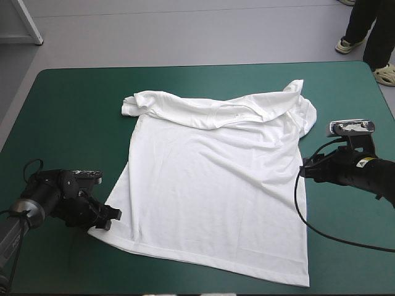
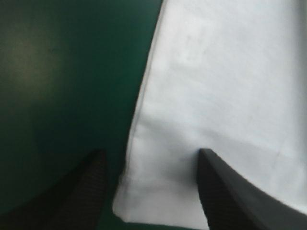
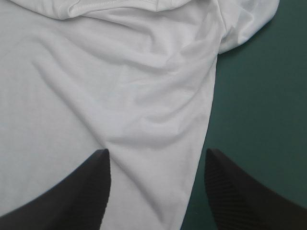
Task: Fold the cloth
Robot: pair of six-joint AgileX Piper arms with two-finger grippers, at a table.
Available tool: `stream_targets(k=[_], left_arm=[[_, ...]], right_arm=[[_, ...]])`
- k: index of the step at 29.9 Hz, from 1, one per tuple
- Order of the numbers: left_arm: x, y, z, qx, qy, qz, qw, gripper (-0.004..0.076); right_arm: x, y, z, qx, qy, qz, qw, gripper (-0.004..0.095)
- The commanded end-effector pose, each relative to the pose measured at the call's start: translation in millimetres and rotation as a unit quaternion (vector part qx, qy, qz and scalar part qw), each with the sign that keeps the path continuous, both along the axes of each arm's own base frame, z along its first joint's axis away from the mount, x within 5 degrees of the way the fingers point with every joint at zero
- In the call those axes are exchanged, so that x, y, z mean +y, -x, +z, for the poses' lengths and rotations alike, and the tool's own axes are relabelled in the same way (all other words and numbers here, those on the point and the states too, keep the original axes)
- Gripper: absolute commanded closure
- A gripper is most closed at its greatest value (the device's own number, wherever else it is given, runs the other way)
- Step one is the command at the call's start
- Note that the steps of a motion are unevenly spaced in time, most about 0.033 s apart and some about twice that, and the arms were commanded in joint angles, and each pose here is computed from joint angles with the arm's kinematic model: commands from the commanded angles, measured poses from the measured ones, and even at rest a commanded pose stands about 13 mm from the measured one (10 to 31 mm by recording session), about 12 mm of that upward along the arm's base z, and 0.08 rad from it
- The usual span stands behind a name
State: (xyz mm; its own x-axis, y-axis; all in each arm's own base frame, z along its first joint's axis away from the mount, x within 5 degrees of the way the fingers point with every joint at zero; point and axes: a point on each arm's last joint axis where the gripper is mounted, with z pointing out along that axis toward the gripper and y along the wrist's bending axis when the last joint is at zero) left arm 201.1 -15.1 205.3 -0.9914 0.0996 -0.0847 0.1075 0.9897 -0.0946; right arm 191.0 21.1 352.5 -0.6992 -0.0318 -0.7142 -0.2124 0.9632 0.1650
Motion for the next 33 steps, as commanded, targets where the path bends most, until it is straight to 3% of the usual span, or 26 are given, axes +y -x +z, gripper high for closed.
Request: stream_targets(k=[1, 3, 9, 13, 19, 28, 33], left_arm=[[-8.2, 4.2, -4.7, 0.006, 0.017, -0.026, 1.0, 0.0317], [-12.2, 11.2, -10.0, 0.024, 0.018, -0.038, 0.999, 0.0356], [-19.3, 31.5, -31.6, 0.051, 0.011, -0.069, 0.996, 0.0703], [-17.9, 32.4, -33.6, 0.049, 0.0, -0.077, 0.996, 0.0705], [-18.1, 30.6, -33.1, 0.041, 0.001, -0.076, 0.996, 0.0705], [-20.1, 28.6, -32.9, 0.03, 0.011, -0.066, 0.997, 0.0705], [-22.2, 26.2, -32.6, 0.016, 0.023, -0.062, 0.998, 0.0705]], right_arm=[[-0.5, 3.3, 12.4, -0.031, -0.001, -0.002, 1.0, 0.0369], [-0.9, 6.3, 7.7, -0.019, 0.005, -0.001, 1.0, 0.0369], [0.0, 20.3, -25.3, 0.042, 0.0, 0.002, 0.999, 0.0369], [2.7, 32.3, -65.4, 0.113, -0.015, 0.007, 0.993, 0.0369], [2.1, 47.5, -95.9, 0.193, 0.003, 0.026, 0.981, 0.0369], [3.8, 73.8, -102.8, 0.234, 0.012, 0.04, 0.971, 0.0369], [5.6, 76.5, -106.7, 0.208, 0.008, 0.037, 0.977, 0.0369]])
